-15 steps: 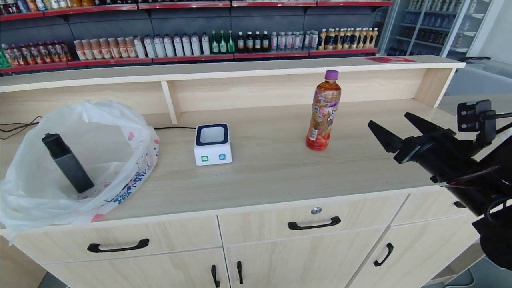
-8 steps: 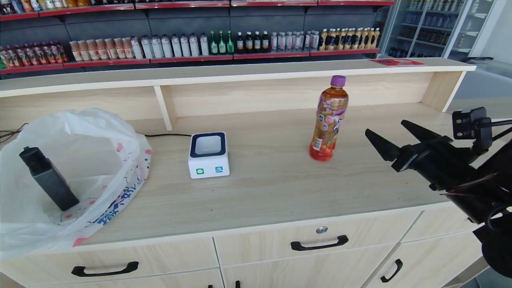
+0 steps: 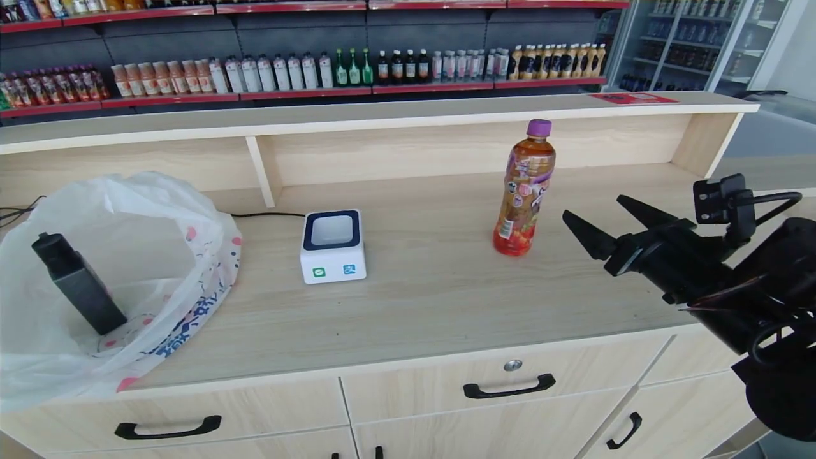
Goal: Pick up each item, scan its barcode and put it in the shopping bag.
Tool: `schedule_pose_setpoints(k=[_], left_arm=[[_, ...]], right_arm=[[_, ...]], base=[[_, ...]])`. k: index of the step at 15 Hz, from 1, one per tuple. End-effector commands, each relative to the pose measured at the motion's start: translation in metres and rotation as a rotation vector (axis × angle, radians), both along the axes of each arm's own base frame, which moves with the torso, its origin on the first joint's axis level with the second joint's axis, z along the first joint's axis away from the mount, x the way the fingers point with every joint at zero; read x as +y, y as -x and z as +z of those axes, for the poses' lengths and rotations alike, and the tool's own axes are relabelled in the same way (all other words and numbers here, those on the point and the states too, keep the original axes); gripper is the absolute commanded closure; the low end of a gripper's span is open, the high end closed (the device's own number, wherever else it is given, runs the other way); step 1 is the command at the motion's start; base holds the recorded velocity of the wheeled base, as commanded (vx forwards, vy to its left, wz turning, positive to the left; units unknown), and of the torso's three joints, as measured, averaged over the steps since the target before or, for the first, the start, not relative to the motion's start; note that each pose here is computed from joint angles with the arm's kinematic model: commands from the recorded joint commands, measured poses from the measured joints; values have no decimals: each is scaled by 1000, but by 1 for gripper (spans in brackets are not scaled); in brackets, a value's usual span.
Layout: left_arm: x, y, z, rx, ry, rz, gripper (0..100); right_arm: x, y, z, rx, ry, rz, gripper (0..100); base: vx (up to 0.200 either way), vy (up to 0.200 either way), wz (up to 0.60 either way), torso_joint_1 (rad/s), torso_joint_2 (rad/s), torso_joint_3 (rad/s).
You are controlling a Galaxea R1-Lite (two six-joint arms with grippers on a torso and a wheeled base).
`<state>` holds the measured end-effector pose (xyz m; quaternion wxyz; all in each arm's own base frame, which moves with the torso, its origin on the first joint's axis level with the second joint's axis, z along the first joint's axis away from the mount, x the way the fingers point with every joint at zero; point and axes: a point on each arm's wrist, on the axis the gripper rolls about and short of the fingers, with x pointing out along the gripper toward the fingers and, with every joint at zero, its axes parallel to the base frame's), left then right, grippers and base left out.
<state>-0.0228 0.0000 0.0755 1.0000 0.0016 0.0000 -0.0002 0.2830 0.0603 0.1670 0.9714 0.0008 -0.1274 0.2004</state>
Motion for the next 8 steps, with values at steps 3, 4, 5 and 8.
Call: schedule_pose_setpoints(k=[3, 4, 5, 8], left_arm=[[0, 0, 0, 0, -1, 0, 0], [0, 0, 0, 0, 0, 0, 0], [0, 0, 0, 0, 0, 0, 0], [0, 0, 0, -3, 0, 0, 0]], right_arm=[[21, -23, -15, 27, 3, 52, 0], [21, -27, -18, 32, 2, 50, 0], [22, -29, -19, 34, 2, 52, 0], [27, -28, -20, 36, 6, 68, 0]], base=[[0, 0, 0, 0, 0, 0], [0, 0, 0, 0, 0, 0], [0, 0, 0, 0, 0, 0], [0, 0, 0, 0, 0, 0]])
